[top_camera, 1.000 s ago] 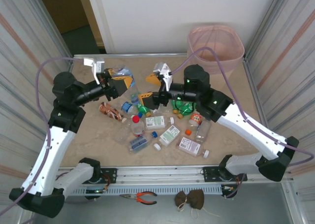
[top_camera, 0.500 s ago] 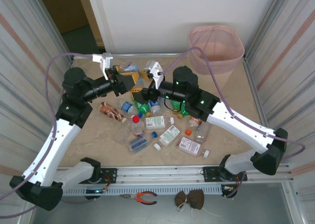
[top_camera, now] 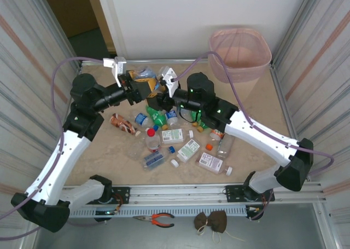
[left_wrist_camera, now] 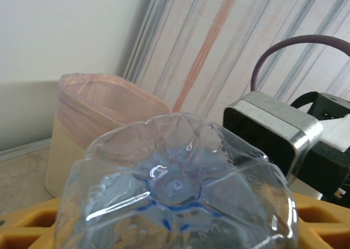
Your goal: Put the plastic bottles in the bin
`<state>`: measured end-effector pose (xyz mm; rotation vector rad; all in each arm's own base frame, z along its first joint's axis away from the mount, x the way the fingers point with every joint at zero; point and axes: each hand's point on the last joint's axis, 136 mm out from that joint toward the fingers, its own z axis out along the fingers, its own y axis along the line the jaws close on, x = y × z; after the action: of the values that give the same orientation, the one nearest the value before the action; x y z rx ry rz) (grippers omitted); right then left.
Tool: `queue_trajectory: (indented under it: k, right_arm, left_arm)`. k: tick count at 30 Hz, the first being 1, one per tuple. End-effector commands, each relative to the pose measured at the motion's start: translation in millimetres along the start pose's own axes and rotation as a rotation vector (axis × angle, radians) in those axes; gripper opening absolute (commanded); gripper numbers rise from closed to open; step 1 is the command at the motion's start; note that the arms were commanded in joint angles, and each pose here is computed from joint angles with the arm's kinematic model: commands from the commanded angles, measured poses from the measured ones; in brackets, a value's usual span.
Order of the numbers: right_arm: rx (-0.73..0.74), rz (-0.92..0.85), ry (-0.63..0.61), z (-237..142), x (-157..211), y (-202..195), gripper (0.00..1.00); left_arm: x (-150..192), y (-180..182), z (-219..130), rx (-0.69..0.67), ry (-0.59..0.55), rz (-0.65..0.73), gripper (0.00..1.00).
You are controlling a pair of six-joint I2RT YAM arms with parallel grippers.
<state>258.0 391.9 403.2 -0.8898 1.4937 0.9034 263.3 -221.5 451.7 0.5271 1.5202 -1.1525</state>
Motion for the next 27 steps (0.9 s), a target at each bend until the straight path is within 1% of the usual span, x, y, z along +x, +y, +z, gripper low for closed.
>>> queue_trajectory:
  k: [1, 4, 7, 12, 15, 22, 25, 27]
  right_arm:
    - [0.0, 0.005, -0.076, -12.3, -28.9, -3.6, 0.47]
    - [0.022, 0.012, -0.075, -17.8, -32.4, -12.9, 0.47]
    - [0.076, 0.028, -0.055, -25.6, -33.3, -31.2, 0.49]
    - [0.18, 0.068, -0.02, -45.8, -37.7, -70.4, 0.5]
    - [0.273, 0.098, -0.011, -65.4, -43.1, -107.4, 0.5]
    - [0.542, 0.171, 0.004, -125.8, -45.3, -218.6, 0.49]
    - [0.61, 0.211, 0.03, -141.7, -38.3, -260.0, 0.49]
    - [0.649, 0.236, 0.064, -148.1, -27.2, -286.0, 0.49]
  left_arm:
    - [-13.0, -7.6, -2.1, -0.002, -0.03, 0.034, 0.75]
    - [-16.8, -3.8, -7.8, -0.041, -0.035, 0.044, 0.84]
    - [-20.0, -1.8, -16.4, -0.061, -0.047, 0.057, 0.86]
    - [-20.8, 6.1, -30.5, -0.1, -0.051, 0.056, 0.86]
    - [-14.9, 11.6, -35.2, -0.113, -0.039, 0.049, 0.83]
    - [10.1, 28.3, -40.0, -0.172, 0.007, 0.033, 0.83]
    - [23.1, 35.7, -41.9, -0.2, 0.041, 0.027, 0.83]
    - [31.0, 39.0, -44.0, -0.215, 0.063, 0.02, 0.83]
